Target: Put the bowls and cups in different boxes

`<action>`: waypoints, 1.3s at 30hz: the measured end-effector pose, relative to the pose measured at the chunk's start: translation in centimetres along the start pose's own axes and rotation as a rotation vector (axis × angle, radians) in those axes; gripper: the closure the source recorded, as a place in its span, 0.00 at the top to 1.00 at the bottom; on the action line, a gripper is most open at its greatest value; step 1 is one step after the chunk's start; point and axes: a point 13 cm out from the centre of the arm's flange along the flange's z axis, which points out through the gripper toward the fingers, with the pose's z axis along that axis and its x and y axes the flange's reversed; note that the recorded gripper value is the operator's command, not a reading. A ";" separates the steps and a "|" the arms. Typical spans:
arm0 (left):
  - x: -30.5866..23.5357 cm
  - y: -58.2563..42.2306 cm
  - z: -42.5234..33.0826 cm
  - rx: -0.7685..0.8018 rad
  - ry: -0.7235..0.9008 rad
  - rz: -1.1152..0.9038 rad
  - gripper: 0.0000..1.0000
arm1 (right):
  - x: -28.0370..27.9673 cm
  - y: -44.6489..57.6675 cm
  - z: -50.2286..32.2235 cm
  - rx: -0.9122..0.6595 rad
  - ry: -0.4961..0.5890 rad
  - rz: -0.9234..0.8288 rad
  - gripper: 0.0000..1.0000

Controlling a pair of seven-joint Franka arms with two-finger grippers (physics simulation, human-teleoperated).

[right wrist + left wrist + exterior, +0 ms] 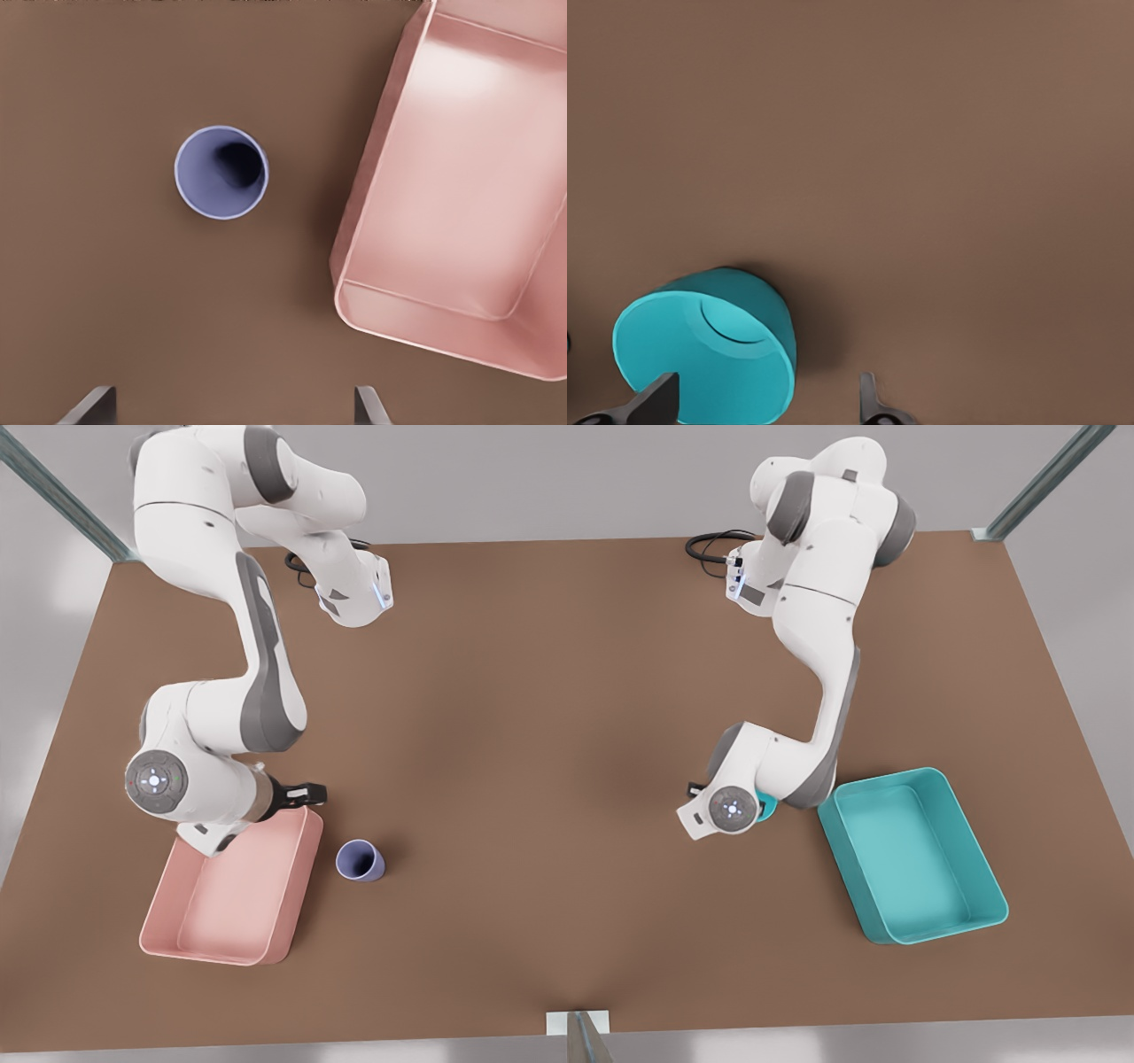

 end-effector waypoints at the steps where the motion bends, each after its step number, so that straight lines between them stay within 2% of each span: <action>1: 0.2 -0.1 0.7 -0.002 -0.007 -0.006 1.00 | -0.7 0.3 0.8 0.001 -0.005 0.001 1.00; 10: 0.7 -1.4 5.3 0.005 -0.061 -0.075 1.00 | -6.3 1.1 9.2 -0.001 -0.063 0.060 1.00; 11: 0.8 -1.6 6.0 0.007 -0.061 -0.082 0.91 | -6.9 1.1 9.8 -0.002 -0.074 0.071 1.00; 14: 0.5 -1.6 6.4 0.010 -0.079 -0.110 0.50 | -8.2 0.7 10.9 -0.013 -0.108 0.110 1.00; 17: 0.0 -1.1 6.1 0.002 -0.099 -0.141 0.25 | -8.9 0.3 11.5 -0.028 -0.128 0.148 1.00; 20: -0.3 -0.7 5.2 -0.007 -0.117 -0.163 0.21 | -8.8 0.4 13.3 -0.034 -0.113 0.171 1.00; 23: -0.9 0.6 3.5 -0.033 -0.145 -0.179 0.21 | -8.5 0.2 15.4 -0.037 -0.088 0.194 1.00; 26: -2.8 3.5 -5.4 -0.052 -0.240 -0.231 0.21 | -8.2 0.3 17.2 -0.051 -0.067 0.219 1.00; 29: -2.7 11.7 -14.7 -0.027 -0.307 -0.380 0.21 | -7.8 0.5 18.8 -0.065 -0.049 0.242 1.00; 32: -2.3 22.9 -14.6 0.027 -0.274 -0.563 0.21 | -7.8 0.6 19.8 -0.073 -0.043 0.258 0.99; 34: -1.6 29.2 -10.4 0.079 -0.217 -0.660 0.21 | -7.9 0.7 19.9 -0.077 -0.045 0.266 0.63; 35: -1.1 31.8 -7.7 0.099 -0.183 -0.695 0.21 | -8.0 0.7 19.8 -0.078 -0.047 0.269 0.53; 36: -0.7 33.3 -5.2 0.112 -0.151 -0.713 0.21 | -8.0 0.8 19.8 -0.082 -0.048 0.273 0.52; 39: 0.4 34.5 0.6 0.126 -0.078 -0.716 0.21 | -8.2 1.0 19.7 -0.097 -0.051 0.283 0.30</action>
